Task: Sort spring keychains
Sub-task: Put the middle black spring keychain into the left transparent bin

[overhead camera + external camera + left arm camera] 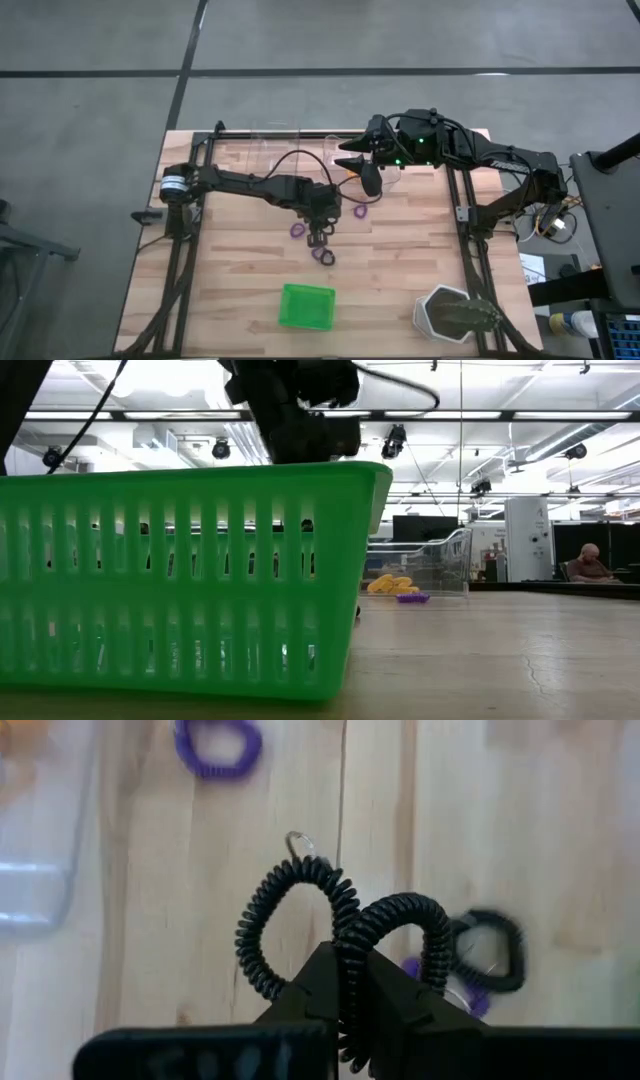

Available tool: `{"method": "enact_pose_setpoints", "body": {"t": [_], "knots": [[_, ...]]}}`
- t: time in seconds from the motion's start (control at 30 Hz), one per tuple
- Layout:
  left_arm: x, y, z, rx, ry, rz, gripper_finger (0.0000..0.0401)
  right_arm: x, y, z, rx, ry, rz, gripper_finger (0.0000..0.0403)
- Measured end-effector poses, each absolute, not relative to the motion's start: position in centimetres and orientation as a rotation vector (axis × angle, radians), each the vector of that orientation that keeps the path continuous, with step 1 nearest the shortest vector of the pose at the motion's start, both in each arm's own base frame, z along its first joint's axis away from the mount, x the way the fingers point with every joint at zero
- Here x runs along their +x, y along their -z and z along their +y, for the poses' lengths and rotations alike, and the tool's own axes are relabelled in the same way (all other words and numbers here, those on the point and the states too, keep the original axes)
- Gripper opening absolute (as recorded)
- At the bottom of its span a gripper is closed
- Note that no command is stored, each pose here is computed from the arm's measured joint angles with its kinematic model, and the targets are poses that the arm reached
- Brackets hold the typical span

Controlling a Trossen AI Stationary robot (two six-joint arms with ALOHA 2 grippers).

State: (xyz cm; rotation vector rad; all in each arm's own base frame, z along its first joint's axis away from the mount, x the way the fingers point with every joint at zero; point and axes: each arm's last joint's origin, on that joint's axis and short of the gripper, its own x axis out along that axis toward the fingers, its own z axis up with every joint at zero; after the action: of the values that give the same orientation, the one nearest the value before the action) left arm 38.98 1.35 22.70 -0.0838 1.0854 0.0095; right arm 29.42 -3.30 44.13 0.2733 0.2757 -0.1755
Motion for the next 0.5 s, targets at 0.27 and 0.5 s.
{"method": "enact_pose_setpoints", "body": {"t": [0.27, 0.5], "knots": [[38.3, -19.9, 1.6, -0.162, -0.094, 1.095, 0.004, 29.4, -44.1, -3.3, 0.279, 0.175, 0.276, 0.0205], [37.2, -17.8, 1.7, -0.205, -0.133, 1.143, 0.007, 29.5, -44.0, -3.1, 0.279, 0.17, 0.278, 0.0205]]}}
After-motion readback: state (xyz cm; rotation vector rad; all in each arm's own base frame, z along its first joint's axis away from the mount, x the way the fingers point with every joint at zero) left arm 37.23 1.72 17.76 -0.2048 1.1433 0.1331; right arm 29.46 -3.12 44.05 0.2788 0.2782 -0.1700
